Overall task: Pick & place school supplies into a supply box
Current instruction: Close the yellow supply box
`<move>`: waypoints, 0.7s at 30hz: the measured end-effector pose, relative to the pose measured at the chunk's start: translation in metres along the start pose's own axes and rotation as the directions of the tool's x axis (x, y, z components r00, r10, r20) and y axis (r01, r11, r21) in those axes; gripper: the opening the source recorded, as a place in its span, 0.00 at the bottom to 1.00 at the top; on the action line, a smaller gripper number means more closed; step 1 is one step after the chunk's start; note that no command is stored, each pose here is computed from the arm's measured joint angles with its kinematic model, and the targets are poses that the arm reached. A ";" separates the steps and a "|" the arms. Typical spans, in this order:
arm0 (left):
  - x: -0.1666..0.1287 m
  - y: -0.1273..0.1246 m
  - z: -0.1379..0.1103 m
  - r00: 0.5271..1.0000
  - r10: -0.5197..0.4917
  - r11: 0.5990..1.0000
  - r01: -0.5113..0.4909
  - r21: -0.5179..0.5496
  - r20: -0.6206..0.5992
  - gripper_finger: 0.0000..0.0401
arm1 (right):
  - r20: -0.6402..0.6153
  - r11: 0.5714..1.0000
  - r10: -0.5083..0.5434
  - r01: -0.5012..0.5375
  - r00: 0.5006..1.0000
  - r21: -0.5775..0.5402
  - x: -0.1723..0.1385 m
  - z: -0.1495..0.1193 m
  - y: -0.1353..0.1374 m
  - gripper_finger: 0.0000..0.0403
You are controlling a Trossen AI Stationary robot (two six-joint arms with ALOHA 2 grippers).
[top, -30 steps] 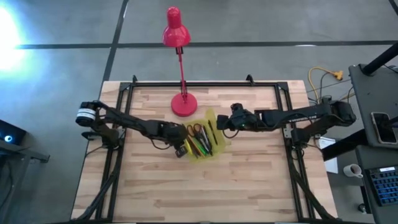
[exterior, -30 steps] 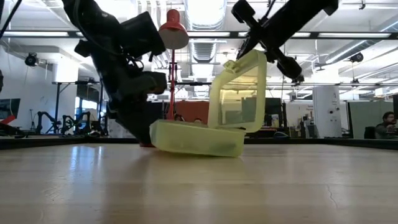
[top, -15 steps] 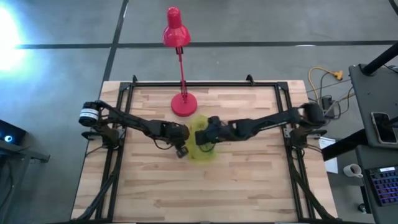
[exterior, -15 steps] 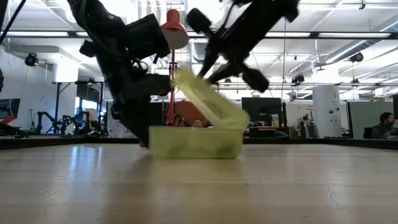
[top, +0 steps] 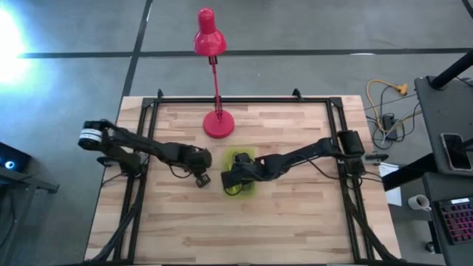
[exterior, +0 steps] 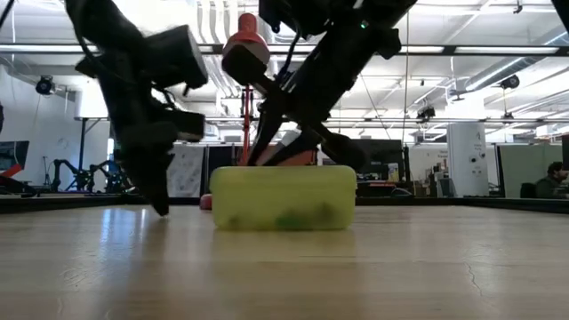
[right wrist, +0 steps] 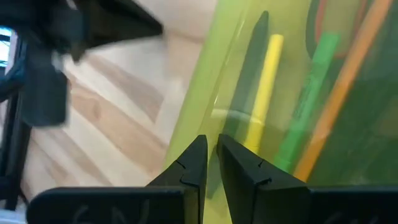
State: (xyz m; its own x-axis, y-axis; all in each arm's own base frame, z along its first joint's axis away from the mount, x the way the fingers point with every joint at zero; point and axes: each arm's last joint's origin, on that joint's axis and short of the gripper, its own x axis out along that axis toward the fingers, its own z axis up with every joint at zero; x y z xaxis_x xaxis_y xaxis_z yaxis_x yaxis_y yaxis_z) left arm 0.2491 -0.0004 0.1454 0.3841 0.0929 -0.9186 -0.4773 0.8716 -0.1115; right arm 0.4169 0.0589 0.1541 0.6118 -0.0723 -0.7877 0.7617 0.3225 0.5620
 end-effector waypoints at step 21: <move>0.013 -0.021 0.009 0.895 -0.292 0.928 0.351 -0.129 0.337 0.01 | -0.003 0.999 -0.024 0.024 1.000 -0.025 -0.012 -0.004 -0.002 0.09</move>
State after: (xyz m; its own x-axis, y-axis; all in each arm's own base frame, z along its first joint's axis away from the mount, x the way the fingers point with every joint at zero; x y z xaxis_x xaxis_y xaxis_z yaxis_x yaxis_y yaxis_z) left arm 0.2707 -0.0131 0.1392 0.7491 -0.0090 -0.6623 -0.4103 0.7788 -0.4746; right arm 0.4074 0.0624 0.1615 0.5929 -0.0774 -0.8016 0.7705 0.3438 0.5367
